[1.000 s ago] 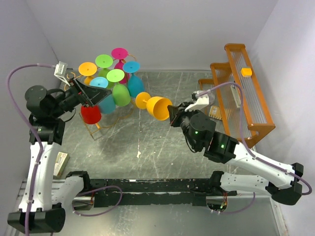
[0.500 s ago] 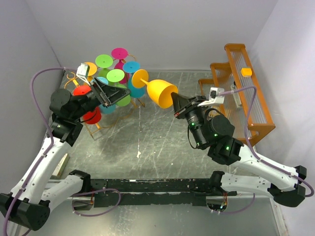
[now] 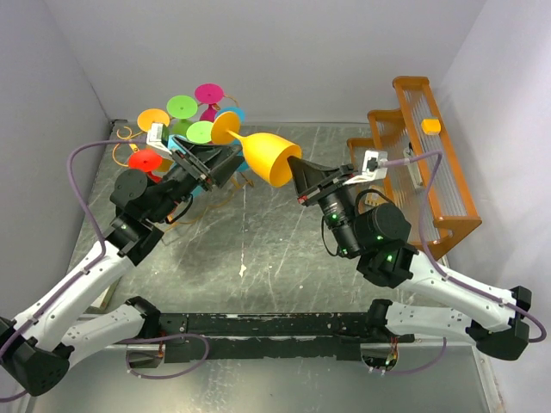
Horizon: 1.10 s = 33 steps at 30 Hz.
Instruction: Place the wine glass upside down on the wine glass rack
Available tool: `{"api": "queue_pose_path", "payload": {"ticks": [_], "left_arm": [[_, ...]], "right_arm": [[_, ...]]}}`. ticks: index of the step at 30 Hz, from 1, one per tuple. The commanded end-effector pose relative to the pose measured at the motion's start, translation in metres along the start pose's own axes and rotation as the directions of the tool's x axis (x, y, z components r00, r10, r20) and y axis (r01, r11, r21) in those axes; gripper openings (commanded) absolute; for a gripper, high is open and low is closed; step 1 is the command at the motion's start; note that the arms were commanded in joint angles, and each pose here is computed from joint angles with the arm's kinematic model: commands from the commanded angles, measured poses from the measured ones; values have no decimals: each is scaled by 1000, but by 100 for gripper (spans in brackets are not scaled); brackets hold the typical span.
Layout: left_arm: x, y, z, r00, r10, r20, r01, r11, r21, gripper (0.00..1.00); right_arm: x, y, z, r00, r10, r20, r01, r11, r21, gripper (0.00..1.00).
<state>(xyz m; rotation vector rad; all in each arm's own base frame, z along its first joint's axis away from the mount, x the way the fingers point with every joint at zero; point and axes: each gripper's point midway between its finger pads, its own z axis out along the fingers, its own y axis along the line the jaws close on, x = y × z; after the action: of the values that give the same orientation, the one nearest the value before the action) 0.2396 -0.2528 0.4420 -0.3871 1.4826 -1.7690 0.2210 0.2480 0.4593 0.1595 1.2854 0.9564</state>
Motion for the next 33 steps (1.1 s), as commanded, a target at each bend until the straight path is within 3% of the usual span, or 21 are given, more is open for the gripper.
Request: {"api": "queue_pose_path", "payload": {"ticks": [1,9,14,20,23,26,29,33], "left_arm": [[-28,-18,13,984,-60,169,51,997,56,70],[-32,-22,33,979,-77,189,59,993,101,35],[-32,-30,45,982,23,186,-43,994,104,10],[-33,-37,49,970,129,205,-160,977,144,7],[-35,-38,50,952,214,220,-244,962,123,7],[-39,-34,48,927,290,236,-316,945,81,7],[-44,-38,43,890,376,259,-402,914,54,7],[-47,-46,34,820,505,270,-533,846,36,7]], "right_arm": [[1,15,-2,999,34,-4,-34,996,-81,0],[12,18,-15,998,21,-51,-29,987,-155,0],[21,12,-22,996,-3,-86,-11,988,-153,0],[31,2,-24,992,-32,-121,17,993,-119,1],[35,-8,-26,987,-56,-149,45,996,-76,21],[43,-21,-32,975,-151,-165,139,987,-82,50],[48,-37,-41,951,-227,-209,221,974,-53,59],[45,-47,-50,927,-278,-252,278,960,-39,62]]}}
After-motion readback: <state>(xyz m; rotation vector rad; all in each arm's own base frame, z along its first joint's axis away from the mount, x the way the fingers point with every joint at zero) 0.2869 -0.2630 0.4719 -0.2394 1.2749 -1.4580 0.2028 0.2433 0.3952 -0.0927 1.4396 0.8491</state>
